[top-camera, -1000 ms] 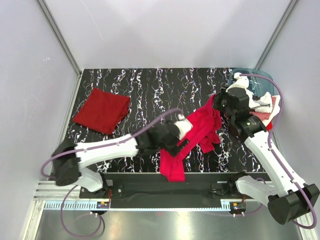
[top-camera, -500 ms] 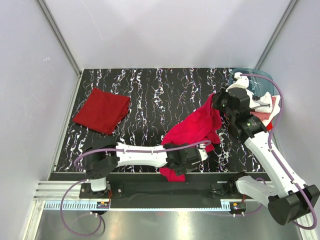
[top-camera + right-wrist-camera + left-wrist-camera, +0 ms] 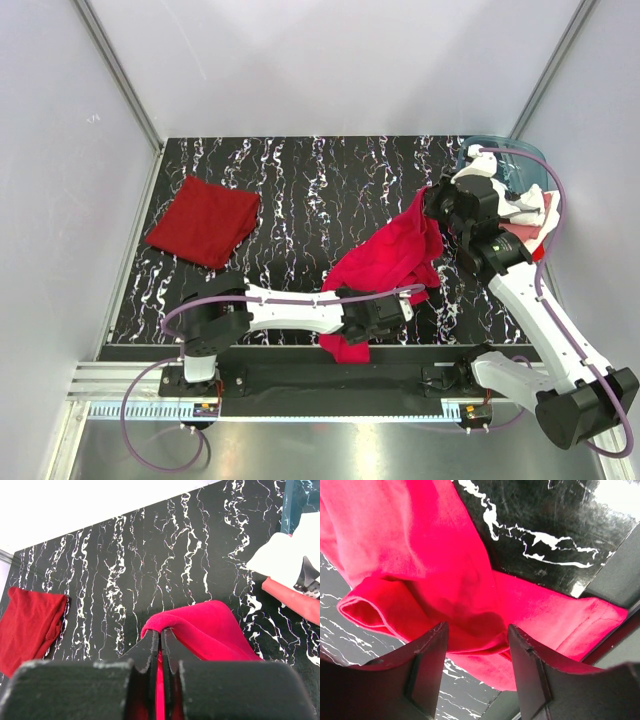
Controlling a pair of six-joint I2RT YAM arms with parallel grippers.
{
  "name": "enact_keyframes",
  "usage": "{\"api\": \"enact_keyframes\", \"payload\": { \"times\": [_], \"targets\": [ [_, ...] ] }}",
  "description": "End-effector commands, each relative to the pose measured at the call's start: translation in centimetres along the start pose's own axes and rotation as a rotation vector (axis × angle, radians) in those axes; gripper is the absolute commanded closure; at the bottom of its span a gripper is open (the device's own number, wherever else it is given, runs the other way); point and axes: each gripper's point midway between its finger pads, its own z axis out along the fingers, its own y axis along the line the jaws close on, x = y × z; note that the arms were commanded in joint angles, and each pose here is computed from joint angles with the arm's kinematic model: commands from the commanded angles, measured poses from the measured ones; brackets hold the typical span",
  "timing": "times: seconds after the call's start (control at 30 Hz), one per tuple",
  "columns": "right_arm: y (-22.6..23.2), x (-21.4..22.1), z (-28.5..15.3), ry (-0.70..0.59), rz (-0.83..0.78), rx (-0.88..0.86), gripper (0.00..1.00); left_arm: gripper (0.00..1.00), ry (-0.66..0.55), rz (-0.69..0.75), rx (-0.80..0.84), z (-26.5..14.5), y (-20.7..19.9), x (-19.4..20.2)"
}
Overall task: Fold and stack the t-shirts
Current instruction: Flatten the tshirt out
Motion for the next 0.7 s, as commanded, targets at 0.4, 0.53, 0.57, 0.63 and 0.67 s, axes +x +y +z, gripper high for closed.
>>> {"api": "enact_keyframes", "payload": {
  "times": [0.4, 0.53, 0.57, 0.63, 0.67],
  "targets": [
    [0.7, -0.6, 0.5, -0.027, 0.019, -0.03, 0.95, 0.4, -0.011, -0.006, 0.032, -2.0, 0.4, 0.4],
    [0.7, -0.6, 0.6, -0.026, 0.02, -0.032, 0.95, 0.66, -0.015, -0.009, 0.041, -1.9, 0.3, 0.2],
    [0.7, -0.6, 0.5, -0.025, 0.02, -0.033, 0.95, 0.74, -0.018, -0.012, 0.038, -1.9, 0.3, 0.1],
    [0.7, -0.5, 0.5, -0.022, 0.016, -0.032, 0.94, 0.96, -0.023, -0.014, 0.043, -2.0, 0.2, -0.1],
    [0.7, -0.6, 0.6, -0.026, 0.018, -0.028, 0.95, 1.0, -0.029, -0.015, 0.054, -2.1, 0.1, -0.1]
  ]
}}
